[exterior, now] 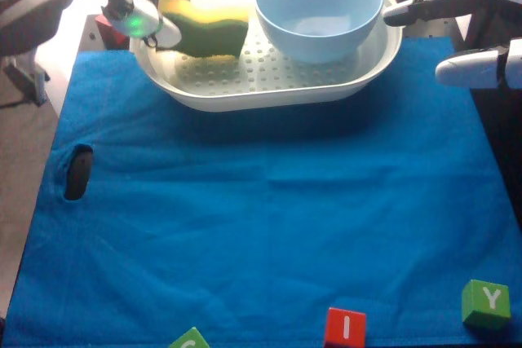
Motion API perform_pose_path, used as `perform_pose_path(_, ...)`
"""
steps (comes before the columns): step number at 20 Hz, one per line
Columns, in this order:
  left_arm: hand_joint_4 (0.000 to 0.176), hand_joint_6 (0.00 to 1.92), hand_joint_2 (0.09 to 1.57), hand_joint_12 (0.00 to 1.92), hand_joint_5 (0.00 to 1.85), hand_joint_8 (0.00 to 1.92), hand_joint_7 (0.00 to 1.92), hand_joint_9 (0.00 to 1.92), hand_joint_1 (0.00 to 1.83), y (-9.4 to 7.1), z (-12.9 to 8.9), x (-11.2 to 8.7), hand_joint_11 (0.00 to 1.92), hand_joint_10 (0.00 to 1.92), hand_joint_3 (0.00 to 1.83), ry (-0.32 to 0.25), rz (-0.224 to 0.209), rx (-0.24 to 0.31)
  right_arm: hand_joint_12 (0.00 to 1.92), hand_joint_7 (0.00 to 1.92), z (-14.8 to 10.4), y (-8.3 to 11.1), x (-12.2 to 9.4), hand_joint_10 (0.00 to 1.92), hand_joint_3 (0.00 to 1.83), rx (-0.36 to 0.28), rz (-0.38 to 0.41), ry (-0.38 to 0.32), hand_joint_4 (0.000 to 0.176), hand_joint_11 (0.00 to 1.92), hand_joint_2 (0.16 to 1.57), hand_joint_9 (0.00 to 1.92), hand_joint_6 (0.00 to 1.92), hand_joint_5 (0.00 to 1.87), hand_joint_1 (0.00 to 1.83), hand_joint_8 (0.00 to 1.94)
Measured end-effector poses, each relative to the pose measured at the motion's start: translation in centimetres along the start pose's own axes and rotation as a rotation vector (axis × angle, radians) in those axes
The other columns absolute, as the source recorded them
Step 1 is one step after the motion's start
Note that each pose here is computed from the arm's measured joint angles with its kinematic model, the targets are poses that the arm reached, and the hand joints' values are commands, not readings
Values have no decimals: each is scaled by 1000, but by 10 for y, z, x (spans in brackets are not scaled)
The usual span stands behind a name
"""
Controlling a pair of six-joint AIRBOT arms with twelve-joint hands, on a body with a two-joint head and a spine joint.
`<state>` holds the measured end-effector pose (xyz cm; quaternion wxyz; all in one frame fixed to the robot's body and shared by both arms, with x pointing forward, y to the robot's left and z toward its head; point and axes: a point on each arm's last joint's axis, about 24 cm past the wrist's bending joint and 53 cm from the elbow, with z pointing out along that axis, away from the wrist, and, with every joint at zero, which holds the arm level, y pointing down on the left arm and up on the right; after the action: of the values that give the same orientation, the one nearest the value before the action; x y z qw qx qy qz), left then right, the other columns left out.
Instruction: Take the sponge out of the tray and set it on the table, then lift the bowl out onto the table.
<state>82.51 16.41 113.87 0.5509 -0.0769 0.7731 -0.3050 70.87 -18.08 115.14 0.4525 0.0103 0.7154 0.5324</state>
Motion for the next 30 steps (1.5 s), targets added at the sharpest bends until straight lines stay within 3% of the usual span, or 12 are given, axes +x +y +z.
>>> perform_pose_path(6,0,648,1146,1853,1043,1419,848,390,1244,-27,-8,-29,0,1409,1,-38,85,60,399,274,2,1,4,3,0,-2,7,6,92,5,1300,176,2,438,428,1)
perform_pose_path(10,0,597,1122,1858,1090,1322,900,457,1250,-44,-42,-43,9,1343,0,-70,99,157,405,280,3,1,6,1,2,-2,19,6,84,0,1311,179,2,439,480,1)
perform_pose_path(12,0,477,1099,1802,1156,1251,942,555,1261,-54,-65,-40,184,1237,0,-79,108,228,417,286,3,4,9,2,0,-9,29,10,81,9,1305,180,1,435,474,3)
perform_pose_path(14,0,595,1107,1507,1096,1227,947,881,1252,-66,-93,-33,690,980,0,-80,111,306,423,295,2,6,10,3,0,-10,30,14,95,9,1299,187,1,434,451,4)
perform_pose_path(16,0,535,1089,1432,1139,1158,983,997,1253,-74,-123,-30,748,765,0,-83,114,370,427,312,0,5,7,6,0,-5,29,9,108,11,1297,201,5,446,416,7)
perform_pose_path(18,0,640,1084,1475,1091,1067,1029,1010,1248,-79,-150,-26,779,778,3,-82,112,421,421,313,-3,3,4,2,0,3,34,0,111,0,1297,195,5,453,439,5)
perform_pose_path(22,0,460,1098,1645,1125,1244,987,885,1268,-88,-188,13,821,1363,0,-23,40,506,420,299,-3,3,6,1,0,3,40,3,122,3,1297,194,1,444,426,1)
perform_pose_path(23,0,460,1098,1645,1125,1244,987,885,1268,-88,-192,20,821,1363,0,-13,25,512,420,299,-3,3,7,1,0,1,39,4,122,3,1297,194,1,444,426,1)
perform_pose_path(24,0,456,1084,1705,1123,1162,1041,876,1274,-84,-197,32,690,1409,0,11,8,513,431,301,-4,3,7,2,0,4,40,4,150,3,1285,195,4,454,454,2)
perform_pose_path(26,0,574,1069,1564,1091,1025,1103,945,1279,-75,-197,38,699,1147,0,26,-15,486,434,299,-5,0,7,3,0,10,43,3,151,11,1286,198,2,452,455,1)
perform_pose_path(29,0,647,1091,1538,1044,1114,1049,941,1270,-64,-190,49,816,1239,0,50,-50,449,439,300,-4,1,8,3,0,6,44,4,164,12,1286,200,0,440,413,1)
perform_pose_path(30,0,590,1082,1435,1082,1089,1056,933,1272,-58,-186,59,821,1149,0,73,-51,430,446,307,-4,1,8,7,2,7,46,3,151,24,1292,211,2,444,408,3)
